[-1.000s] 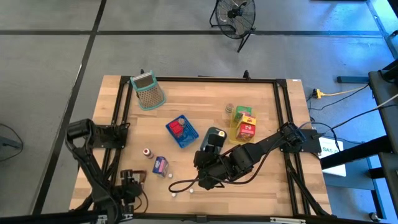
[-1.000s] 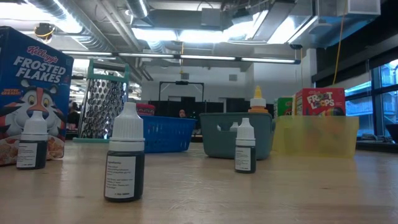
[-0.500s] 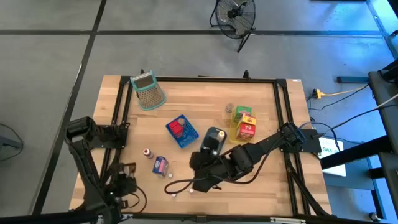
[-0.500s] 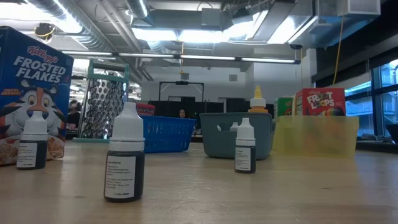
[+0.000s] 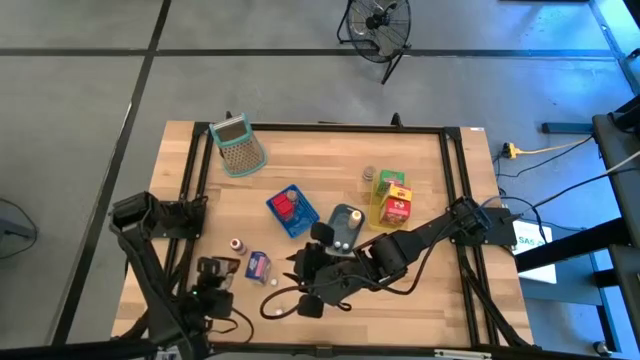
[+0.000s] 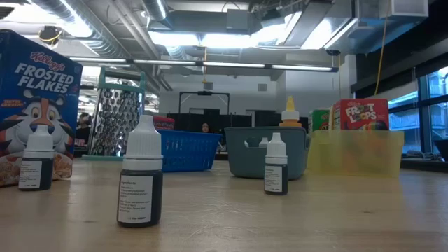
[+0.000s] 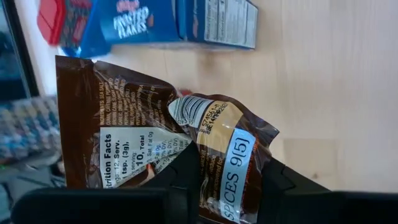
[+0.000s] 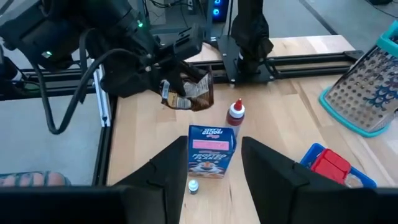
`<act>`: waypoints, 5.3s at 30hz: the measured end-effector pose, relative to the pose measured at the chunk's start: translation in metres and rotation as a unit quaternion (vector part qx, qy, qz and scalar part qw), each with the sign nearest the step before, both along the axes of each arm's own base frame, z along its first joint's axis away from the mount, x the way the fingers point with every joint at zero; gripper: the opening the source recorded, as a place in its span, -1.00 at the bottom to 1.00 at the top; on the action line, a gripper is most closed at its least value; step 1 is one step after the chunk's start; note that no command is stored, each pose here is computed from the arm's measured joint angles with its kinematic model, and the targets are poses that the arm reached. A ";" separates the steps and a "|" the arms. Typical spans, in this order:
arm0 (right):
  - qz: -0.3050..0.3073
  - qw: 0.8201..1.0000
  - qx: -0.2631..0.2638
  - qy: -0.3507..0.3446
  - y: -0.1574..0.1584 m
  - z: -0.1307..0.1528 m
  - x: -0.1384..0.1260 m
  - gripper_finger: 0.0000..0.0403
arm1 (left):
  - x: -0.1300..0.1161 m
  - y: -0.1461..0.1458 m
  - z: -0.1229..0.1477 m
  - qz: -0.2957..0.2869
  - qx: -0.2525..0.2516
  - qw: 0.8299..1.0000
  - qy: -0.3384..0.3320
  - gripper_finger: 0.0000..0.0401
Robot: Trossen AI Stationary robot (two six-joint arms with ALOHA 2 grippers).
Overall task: Pick & Place Kitchen Items
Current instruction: Put the orange seasoning pack into the blue bin
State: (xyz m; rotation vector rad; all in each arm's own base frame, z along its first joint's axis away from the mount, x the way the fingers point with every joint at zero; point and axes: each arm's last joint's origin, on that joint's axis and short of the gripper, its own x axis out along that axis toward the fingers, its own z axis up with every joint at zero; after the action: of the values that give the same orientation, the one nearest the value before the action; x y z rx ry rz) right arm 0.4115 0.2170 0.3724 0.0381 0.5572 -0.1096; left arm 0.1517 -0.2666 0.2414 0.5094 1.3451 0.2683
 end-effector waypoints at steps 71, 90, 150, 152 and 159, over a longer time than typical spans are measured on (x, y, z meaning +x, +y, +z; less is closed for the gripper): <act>-0.089 0.973 -0.185 -0.105 0.021 0.021 -0.011 0.23 | 0.081 0.031 0.083 -0.232 0.434 0.837 -0.242 -0.61; -0.079 0.970 -0.205 -0.103 0.013 0.023 -0.003 -0.74 | 0.085 0.033 0.083 -0.221 0.427 0.841 -0.247 -0.61; -0.058 0.963 -0.256 -0.060 0.043 0.010 -0.029 -0.95 | 0.018 0.079 0.169 -0.018 0.020 0.869 -0.495 -0.09; -0.049 0.965 -0.251 -0.059 0.044 0.009 -0.029 -0.95 | 0.015 0.089 0.176 0.010 -0.036 0.870 -0.492 -0.09; -0.022 0.968 -0.242 -0.057 0.045 0.009 -0.028 -0.95 | 0.024 0.088 0.177 0.011 -0.138 0.878 -0.459 -0.09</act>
State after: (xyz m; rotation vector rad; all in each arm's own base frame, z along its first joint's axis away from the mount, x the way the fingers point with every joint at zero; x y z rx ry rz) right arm 0.3834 0.2620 0.3817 -0.4168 0.4038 -0.2820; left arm 0.1758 -0.1787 0.4189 0.0782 0.4397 0.2797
